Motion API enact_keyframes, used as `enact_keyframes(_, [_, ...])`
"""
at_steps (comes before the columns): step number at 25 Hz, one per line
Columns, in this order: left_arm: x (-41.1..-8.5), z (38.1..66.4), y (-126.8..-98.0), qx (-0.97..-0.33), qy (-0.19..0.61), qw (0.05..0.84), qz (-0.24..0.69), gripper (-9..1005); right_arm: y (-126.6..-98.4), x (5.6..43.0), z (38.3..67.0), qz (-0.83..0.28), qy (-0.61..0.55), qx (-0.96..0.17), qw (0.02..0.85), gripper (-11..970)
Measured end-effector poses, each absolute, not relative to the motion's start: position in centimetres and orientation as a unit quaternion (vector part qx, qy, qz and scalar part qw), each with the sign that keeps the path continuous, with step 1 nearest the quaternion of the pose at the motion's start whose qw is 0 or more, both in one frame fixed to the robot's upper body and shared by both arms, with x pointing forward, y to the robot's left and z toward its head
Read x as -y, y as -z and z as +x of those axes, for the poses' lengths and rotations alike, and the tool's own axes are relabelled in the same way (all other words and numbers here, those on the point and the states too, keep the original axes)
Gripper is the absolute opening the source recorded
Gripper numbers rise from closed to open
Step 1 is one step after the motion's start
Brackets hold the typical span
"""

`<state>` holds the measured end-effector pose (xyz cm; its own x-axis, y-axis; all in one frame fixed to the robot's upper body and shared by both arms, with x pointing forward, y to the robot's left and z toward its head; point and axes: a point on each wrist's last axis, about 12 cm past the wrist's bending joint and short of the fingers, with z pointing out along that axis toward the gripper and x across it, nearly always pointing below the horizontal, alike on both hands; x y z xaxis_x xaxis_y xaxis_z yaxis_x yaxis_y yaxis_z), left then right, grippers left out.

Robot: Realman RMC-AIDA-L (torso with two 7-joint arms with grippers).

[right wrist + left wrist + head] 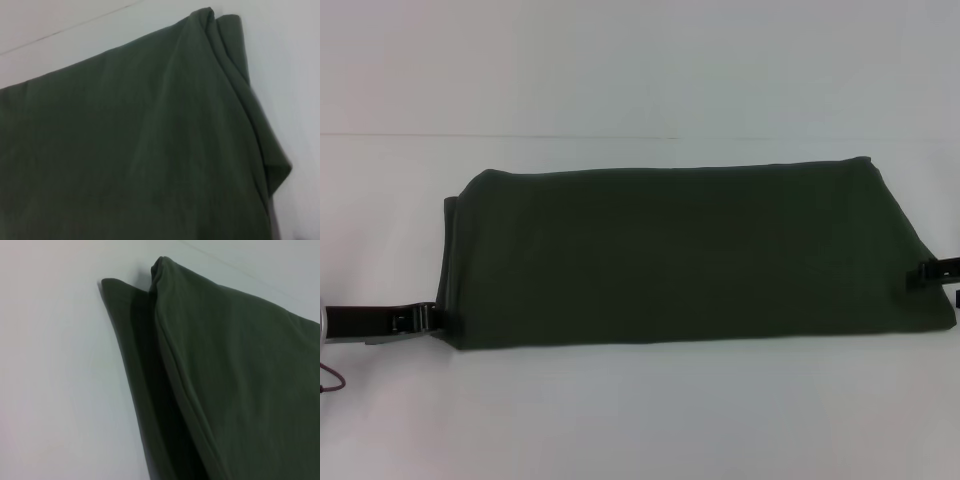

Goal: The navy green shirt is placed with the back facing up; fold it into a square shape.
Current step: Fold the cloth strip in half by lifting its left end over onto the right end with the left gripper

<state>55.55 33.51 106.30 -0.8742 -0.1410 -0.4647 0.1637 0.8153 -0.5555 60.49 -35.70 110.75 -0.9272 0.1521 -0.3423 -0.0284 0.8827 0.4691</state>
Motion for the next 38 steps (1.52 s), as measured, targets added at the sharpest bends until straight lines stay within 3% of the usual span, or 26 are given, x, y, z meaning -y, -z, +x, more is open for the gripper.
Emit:
enact_keyframes(22, [-33.5, 55.6, -106.3, -0.919, 0.304, 0.251, 0.006, 25, -109.7, 34.6, 60.4, 0.015, -0.227, -0.957, 0.182, 868])
enact_keyframes(24, [-33.5, 55.5, -106.3, -0.919, 0.304, 0.251, 0.006, 26, -109.6, 34.7, 60.3, 0.012, -0.225, -0.958, 0.179, 655])
enact_keyframes(35, [-33.5, 55.5, -106.3, -0.919, 0.306, 0.25, 0.005, 32, -109.5, 34.7, 60.2, 0.012, -0.221, -0.959, 0.175, 413])
enact_keyframes(38, [-33.6, 55.4, -106.3, -0.919, 0.306, 0.25, 0.004, 33, -109.5, 34.7, 60.1, 0.012, -0.222, -0.959, 0.174, 290])
